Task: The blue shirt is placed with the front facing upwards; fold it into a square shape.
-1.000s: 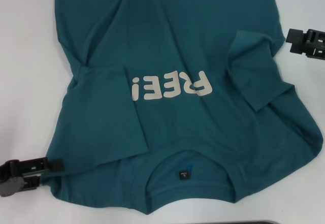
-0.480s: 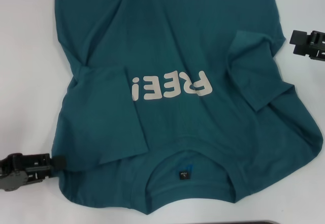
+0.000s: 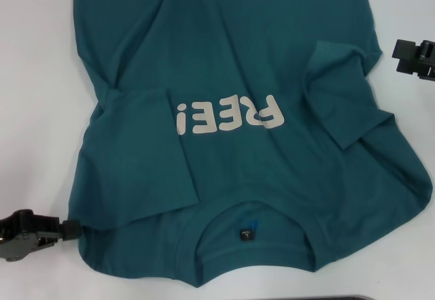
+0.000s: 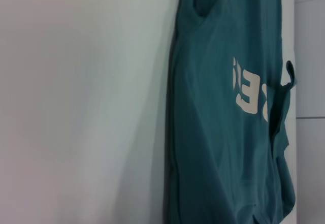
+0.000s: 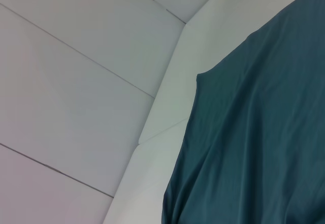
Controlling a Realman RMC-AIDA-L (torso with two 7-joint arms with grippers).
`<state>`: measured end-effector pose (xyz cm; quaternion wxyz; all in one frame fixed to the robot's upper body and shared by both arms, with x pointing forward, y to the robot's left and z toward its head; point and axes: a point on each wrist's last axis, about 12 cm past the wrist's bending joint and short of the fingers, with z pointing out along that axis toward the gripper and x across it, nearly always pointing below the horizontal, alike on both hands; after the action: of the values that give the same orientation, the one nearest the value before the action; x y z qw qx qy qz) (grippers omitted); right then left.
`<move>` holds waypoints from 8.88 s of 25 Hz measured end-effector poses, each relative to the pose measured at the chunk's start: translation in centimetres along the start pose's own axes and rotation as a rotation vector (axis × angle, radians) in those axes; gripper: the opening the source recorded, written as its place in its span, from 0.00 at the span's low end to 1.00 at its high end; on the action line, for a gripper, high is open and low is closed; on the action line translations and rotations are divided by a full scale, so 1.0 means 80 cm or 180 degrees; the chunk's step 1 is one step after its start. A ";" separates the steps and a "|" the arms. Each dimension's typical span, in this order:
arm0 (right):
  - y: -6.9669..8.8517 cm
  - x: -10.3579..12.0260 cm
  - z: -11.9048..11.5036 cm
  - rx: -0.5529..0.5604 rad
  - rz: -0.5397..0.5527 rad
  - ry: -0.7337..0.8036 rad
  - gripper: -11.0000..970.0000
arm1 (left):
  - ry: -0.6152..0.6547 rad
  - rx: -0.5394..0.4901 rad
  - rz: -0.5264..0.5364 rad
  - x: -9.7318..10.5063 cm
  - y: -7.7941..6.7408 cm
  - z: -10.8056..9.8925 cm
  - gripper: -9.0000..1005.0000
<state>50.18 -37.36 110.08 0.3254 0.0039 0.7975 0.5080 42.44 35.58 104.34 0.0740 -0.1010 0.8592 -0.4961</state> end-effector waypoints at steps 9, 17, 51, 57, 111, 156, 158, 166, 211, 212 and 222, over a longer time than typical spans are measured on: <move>-0.001 0.001 -0.001 0.0016 -0.0006 0.0037 0.94 | 0.0034 0.0129 0.0068 0.001 -0.006 -0.001 0.04; -0.003 -0.003 -0.025 0.0225 -0.0122 0.0499 0.94 | 0.0114 0.0363 0.0247 -0.010 -0.024 0.002 0.01; -0.025 0.043 -0.059 0.0873 0.0408 0.1345 0.94 | 0.0085 0.0338 0.0510 -0.044 -0.046 0.020 0.01; -0.027 0.046 -0.053 0.0882 0.0547 0.1304 0.94 | 0.0071 0.0321 0.0517 -0.044 -0.044 0.020 0.01; -0.029 0.049 -0.010 0.0846 0.0691 0.1417 0.92 | 0.0029 0.0293 0.0530 -0.047 -0.044 0.020 0.01; 0.000 0.035 -0.053 0.1515 0.0492 0.2092 0.05 | 0.0737 0.0081 0.0594 -0.029 -0.043 0.016 0.01; 0.002 0.036 -0.055 0.1521 0.0498 0.2100 0.05 | 0.0754 0.0013 0.0575 -0.026 -0.041 0.010 0.01; 0.003 0.041 -0.055 0.1533 0.0513 0.2230 0.05 | 0.0846 -0.0164 0.0483 -0.016 -0.032 -0.001 0.01; 0.047 -0.157 0.076 0.1613 -0.0528 0.0698 0.07 | -0.0430 -0.0788 0.1129 -0.237 -0.202 0.063 0.01; 0.047 -0.160 0.079 0.1644 -0.0567 0.0670 0.07 | -0.0482 -0.0816 0.1127 -0.240 -0.204 0.064 0.01; 0.058 -0.183 0.125 0.1922 -0.1108 0.0546 0.08 | -0.0687 -0.1113 0.1394 -0.257 -0.213 0.095 0.02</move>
<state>65.50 -31.96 118.64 0.3231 -0.0787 0.9248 0.1848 65.74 26.01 115.89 0.2517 0.0234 0.9201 -0.2993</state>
